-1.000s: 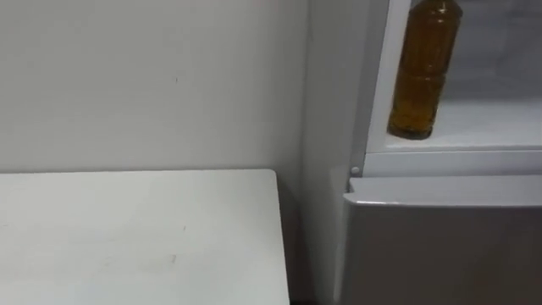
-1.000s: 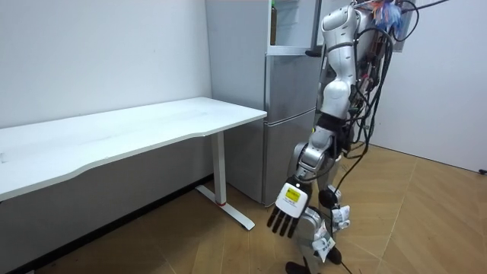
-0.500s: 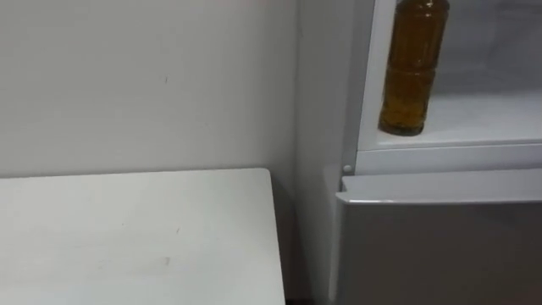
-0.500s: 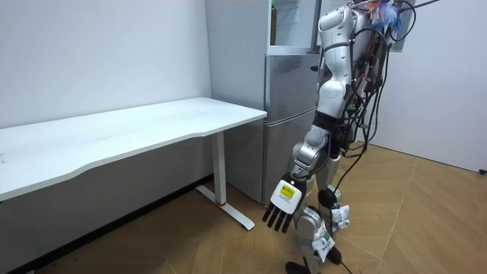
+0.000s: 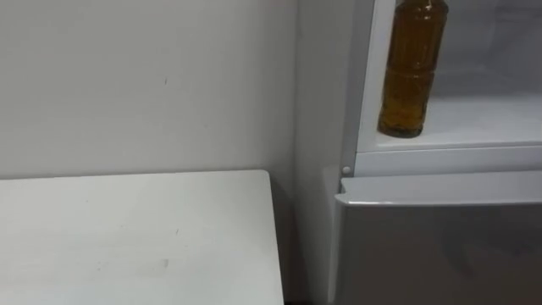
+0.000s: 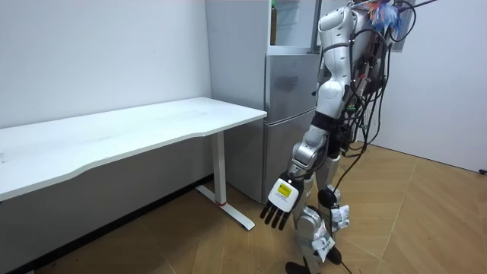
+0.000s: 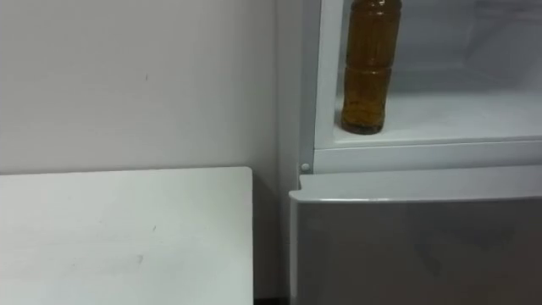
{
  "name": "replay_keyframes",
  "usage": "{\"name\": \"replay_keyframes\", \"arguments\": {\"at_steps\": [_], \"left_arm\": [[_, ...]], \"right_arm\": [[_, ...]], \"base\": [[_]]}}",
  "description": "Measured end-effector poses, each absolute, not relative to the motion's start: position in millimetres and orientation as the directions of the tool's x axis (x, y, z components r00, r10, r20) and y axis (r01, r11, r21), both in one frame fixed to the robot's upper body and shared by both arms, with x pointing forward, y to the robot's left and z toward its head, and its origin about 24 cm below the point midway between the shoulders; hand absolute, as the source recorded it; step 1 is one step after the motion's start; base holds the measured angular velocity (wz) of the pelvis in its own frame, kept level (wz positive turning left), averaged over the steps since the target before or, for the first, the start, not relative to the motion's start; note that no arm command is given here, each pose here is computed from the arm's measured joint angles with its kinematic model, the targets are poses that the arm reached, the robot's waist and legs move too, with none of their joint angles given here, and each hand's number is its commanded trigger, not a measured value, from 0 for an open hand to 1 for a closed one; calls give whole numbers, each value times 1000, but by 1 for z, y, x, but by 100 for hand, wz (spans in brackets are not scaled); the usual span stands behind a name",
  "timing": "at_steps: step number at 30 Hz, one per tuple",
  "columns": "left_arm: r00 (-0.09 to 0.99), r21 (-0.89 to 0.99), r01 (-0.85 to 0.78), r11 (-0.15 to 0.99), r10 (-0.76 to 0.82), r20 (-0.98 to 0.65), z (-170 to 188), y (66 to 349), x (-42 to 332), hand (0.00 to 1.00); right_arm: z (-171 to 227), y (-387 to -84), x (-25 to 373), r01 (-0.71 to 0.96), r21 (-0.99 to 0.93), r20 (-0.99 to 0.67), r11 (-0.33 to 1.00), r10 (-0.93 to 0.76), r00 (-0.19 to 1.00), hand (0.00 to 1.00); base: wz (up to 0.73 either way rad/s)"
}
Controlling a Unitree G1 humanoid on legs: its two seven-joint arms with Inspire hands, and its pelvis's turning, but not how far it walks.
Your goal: Put the bottle in the upper fridge
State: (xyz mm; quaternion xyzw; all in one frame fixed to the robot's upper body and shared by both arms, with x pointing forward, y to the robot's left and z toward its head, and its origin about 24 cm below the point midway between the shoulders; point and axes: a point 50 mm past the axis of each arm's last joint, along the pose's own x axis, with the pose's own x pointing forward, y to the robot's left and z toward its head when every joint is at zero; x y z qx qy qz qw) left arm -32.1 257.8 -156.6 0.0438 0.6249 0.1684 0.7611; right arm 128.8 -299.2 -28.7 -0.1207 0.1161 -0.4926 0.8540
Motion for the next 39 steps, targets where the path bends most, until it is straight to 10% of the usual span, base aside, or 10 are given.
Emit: {"name": "replay_keyframes", "arguments": {"at_steps": [15,29,39], "left_arm": [[186,272,-239,932,319,-929,-152,259,-35,0],[224,299,-243,923,353,-908,-149,264,-30,0],[253,292,-239,926,350,-902,-148,264,-22,0]], "right_arm": [[-36,-329,103,975,-96,-286,199,-944,165,0],[24,-385,88,986,88,-128,-140,-983,-128,0],[95,-387,101,945,315,84,-83,-990,-115,0]], "base": [[0],[-6],[-5]]}}
